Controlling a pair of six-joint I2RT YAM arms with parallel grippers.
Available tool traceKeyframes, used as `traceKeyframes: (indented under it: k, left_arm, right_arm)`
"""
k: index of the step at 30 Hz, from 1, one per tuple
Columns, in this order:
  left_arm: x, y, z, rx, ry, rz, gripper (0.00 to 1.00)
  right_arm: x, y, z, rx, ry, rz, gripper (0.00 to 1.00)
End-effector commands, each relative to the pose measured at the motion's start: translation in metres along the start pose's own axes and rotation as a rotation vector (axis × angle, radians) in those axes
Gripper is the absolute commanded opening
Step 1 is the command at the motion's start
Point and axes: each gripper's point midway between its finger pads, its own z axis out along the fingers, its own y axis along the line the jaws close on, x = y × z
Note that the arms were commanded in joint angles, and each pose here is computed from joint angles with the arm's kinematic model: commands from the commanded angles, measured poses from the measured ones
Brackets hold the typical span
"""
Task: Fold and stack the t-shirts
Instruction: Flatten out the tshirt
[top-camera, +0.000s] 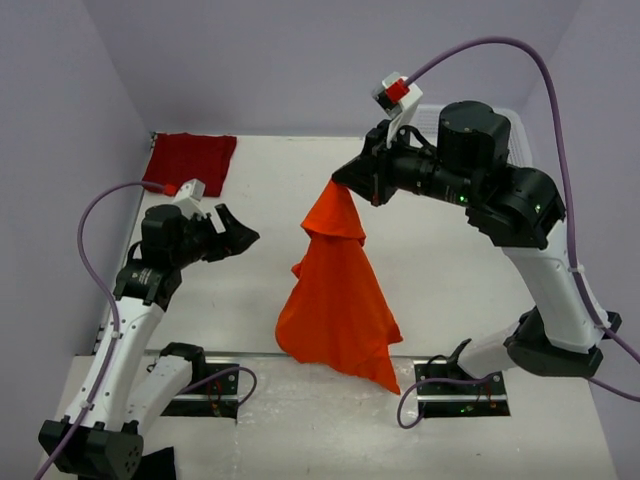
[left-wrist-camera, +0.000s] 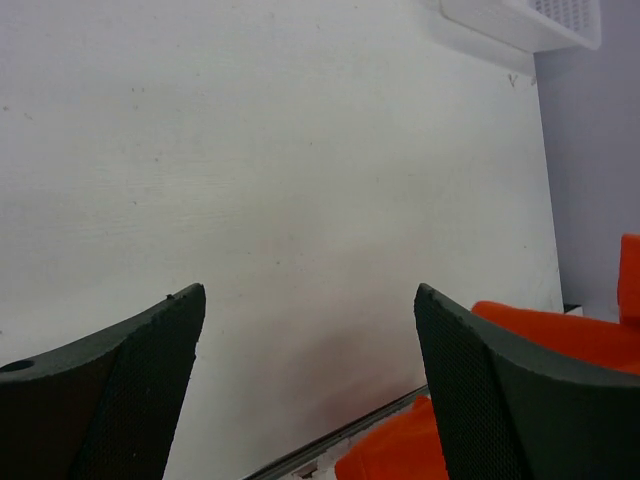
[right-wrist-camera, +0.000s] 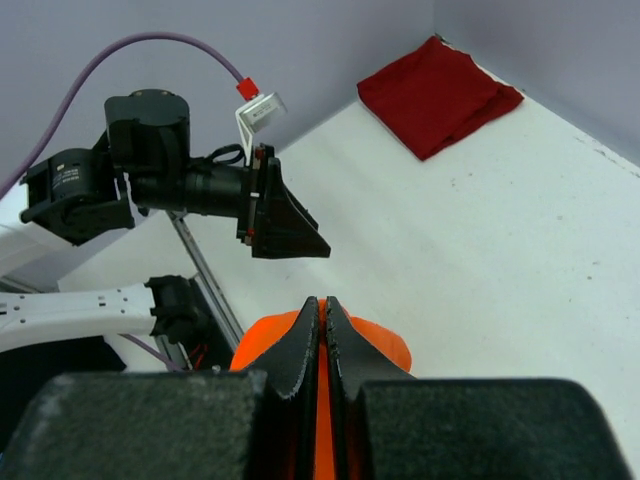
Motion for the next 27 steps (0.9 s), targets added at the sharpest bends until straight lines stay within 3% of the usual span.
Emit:
traceKeyframes:
  k: [1,8,13,18,22,27]
  left_arm:
    - [-0.004,-0.017,0.002,0.076,0.013,0.017,0.86]
    - [0.02,-0.01,0.023,0.056,0.111,-0.005,0.86]
    - [0.045,-0.022,0.044,0.109,0.175,-0.006,0.87]
    - [0.083,-0.014,0.079,0.051,0.288,-0.016,0.88]
    - [0.088,0.0,0.088,-0.012,0.249,-0.042,0.9]
    - [0.098,0.003,0.105,0.03,0.256,-0.047,0.91]
  right_arm:
    - [-0.014,-0.004,-0.015,0.038,-0.065,-0.035,0.0]
    - [0.018,-0.044,0.013,0.208,0.019,-0.036,0.0]
    - [0.01,-0.033,0.02,0.148,-0.004,-0.026,0.0]
    - [0.0,-0.026,0.017,0.127,-0.008,-0.027,0.0]
    - [-0.011,-0.021,-0.001,0.116,-0.046,-0.032,0.0]
    - [-0.016,-0.013,-0.014,0.092,-0.06,-0.036,0.0]
